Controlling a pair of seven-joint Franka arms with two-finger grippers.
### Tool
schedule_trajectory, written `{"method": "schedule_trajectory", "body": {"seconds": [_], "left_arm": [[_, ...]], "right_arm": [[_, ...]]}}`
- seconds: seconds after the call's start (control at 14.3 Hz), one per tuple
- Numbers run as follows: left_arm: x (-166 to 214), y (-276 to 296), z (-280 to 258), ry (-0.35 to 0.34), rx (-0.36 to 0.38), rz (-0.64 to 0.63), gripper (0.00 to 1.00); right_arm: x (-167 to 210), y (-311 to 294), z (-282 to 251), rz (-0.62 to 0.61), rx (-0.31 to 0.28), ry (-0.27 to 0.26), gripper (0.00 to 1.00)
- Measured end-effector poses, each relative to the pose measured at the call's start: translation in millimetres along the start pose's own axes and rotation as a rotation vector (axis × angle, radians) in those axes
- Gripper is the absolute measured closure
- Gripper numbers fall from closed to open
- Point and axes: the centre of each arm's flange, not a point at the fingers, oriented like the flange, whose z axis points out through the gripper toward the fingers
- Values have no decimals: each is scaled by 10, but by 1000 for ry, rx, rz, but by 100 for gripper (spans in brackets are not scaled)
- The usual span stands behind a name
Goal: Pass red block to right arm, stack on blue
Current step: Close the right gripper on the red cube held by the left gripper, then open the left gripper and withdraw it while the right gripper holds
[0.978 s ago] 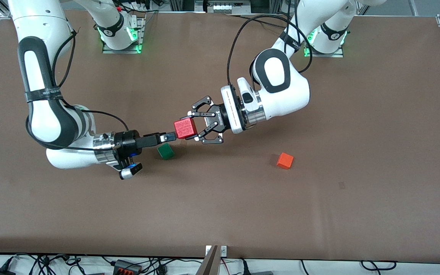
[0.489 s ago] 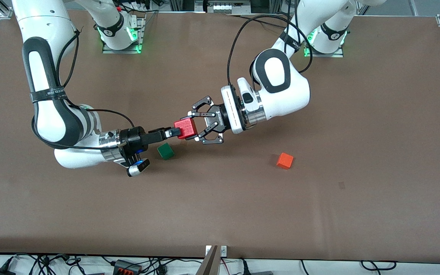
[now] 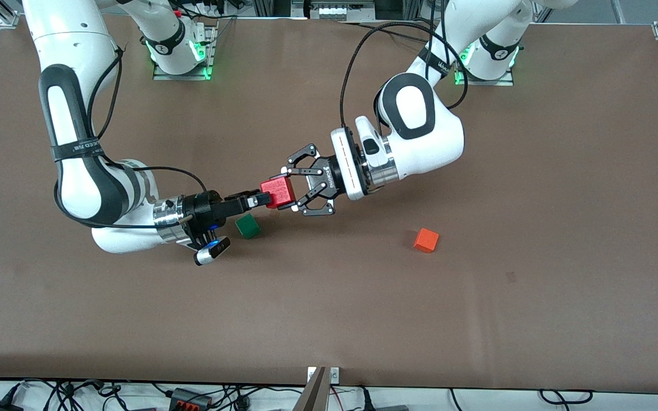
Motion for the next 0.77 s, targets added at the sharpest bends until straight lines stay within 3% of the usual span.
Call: {"method": "schedule_trajectory", "body": {"seconds": [0.35,0.42,0.56,0.63,0.77], "left_arm": [[1,-21,-15,0,4,4,44],[2,-33,-24,0,7,6,44],[-5,-53,-37,-2,11,7,44],[-6,-56,-37,-1,11,-2,44],[-10,-57,-37,-2,12,-3,44]], "right_arm": [[9,21,46,-4,5,-8,4],[8,25,67,-12,4,-10,10],[10,25,87,-15,10,-12,34],[11,22,85,-29,10,-12,41],[13,26,85,-29,11,-12,41]]}}
